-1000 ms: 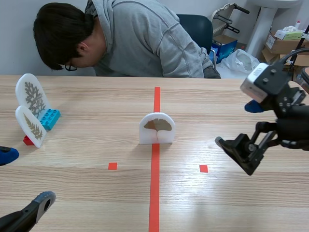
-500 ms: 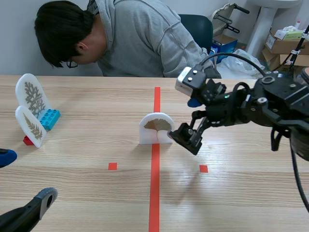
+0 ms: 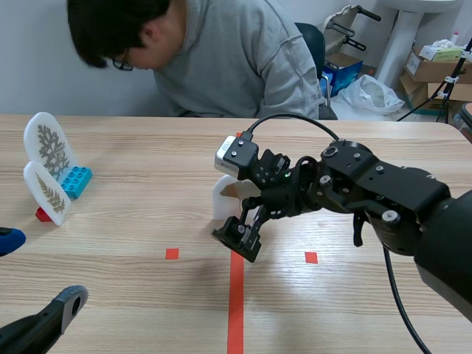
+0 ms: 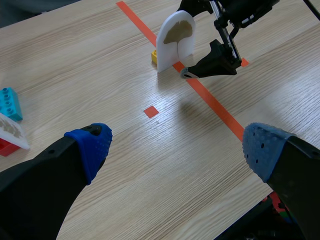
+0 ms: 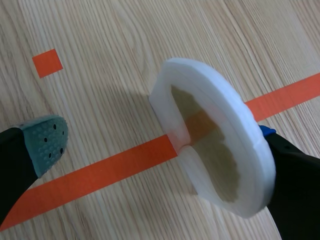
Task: Do the leaf sorting experiment
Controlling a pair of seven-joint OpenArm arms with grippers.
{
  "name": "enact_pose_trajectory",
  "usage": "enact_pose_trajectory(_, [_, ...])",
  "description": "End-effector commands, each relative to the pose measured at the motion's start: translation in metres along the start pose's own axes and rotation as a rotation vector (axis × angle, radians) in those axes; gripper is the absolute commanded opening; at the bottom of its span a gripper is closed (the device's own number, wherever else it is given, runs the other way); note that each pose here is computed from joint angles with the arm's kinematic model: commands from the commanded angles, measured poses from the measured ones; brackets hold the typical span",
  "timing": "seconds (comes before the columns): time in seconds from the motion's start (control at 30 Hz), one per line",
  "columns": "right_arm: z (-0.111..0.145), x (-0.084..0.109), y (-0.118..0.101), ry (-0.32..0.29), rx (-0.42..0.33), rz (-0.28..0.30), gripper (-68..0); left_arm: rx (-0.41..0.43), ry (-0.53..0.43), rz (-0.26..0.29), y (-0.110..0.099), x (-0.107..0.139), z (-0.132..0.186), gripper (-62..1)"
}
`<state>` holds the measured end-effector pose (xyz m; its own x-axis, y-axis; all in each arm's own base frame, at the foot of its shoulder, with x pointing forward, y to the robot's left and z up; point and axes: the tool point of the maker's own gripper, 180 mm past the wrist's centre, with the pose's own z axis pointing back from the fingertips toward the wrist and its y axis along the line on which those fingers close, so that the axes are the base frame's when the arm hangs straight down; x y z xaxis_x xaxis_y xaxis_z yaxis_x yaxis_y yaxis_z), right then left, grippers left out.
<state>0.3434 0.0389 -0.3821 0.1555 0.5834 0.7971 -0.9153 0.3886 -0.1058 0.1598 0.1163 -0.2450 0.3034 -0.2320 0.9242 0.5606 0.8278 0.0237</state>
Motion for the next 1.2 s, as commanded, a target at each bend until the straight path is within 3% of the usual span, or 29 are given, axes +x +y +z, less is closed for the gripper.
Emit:
enact_pose_trajectory(0.0, [0.004, 0.022, -0.014, -0.058, -0.031, 0.027, -3.7, 0.0, -0.026, 0.01, 0.0, 0.005, 0.0, -5.0])
enact_pose_trajectory(0.1, [0.005, 0.023, -0.018, -0.069, -0.051, 0.027, -5.6, 0.0, -0.026, 0.01, 0.0, 0.005, 0.0, -5.0])
enact_pose_trajectory(0.27, [0.006, 0.022, -0.021, -0.065, -0.068, 0.026, -25.7, 0.0, -0.026, 0.01, 0.0, 0.005, 0.0, -5.0])
enact_pose_trajectory(0.57, [0.006, 0.02, -0.021, -0.063, -0.068, 0.023, -50.5, 0.0, -0.028, 0.009, 0.0, 0.006, -0.001, -5.0])
enact_pose_trajectory(0.83, [0.005, 0.015, -0.019, -0.043, -0.065, 0.019, -65.9, 0.0, -0.028, 0.009, 0.0, 0.006, -0.001, -5.0])
enact_pose_trajectory(0.97, [0.006, 0.008, -0.02, -0.004, -0.068, 0.001, -66.0, 0.0, -0.028, 0.009, 0.0, 0.006, -0.001, -5.0])
enact_pose_trajectory(1.1, [0.017, 0.0, -0.028, 0.01, -0.081, -0.084, -65.6, 0.0, -0.028, 0.009, 0.0, 0.006, -0.001, -5.0])
enact_pose_trajectory(1.17, [0.032, -0.004, -0.042, -0.002, -0.127, -0.125, -65.6, 0.0, -0.028, 0.009, 0.0, 0.006, -0.001, -5.0])
